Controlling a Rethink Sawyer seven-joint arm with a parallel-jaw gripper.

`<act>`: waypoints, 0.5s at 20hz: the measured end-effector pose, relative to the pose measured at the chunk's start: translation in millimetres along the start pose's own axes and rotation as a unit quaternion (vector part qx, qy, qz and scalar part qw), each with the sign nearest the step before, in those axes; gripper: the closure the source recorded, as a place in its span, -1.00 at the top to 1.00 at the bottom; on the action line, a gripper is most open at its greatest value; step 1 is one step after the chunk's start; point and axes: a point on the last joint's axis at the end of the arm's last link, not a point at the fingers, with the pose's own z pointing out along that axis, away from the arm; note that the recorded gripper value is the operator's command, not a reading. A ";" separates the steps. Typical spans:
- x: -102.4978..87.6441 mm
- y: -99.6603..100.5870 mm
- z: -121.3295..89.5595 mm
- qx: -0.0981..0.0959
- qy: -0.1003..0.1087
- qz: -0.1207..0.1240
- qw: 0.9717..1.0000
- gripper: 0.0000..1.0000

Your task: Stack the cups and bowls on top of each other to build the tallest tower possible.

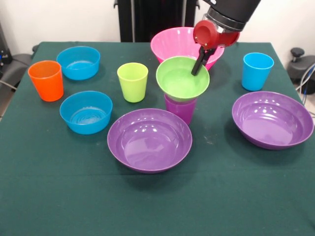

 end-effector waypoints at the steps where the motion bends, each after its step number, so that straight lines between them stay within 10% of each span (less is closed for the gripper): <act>1: 0.1 0.0 0.7 0.000 -0.001 0.000 1.000 -1.00; 10: -4.0 11.8 15.2 -0.012 -0.018 -0.003 1.000 -1.00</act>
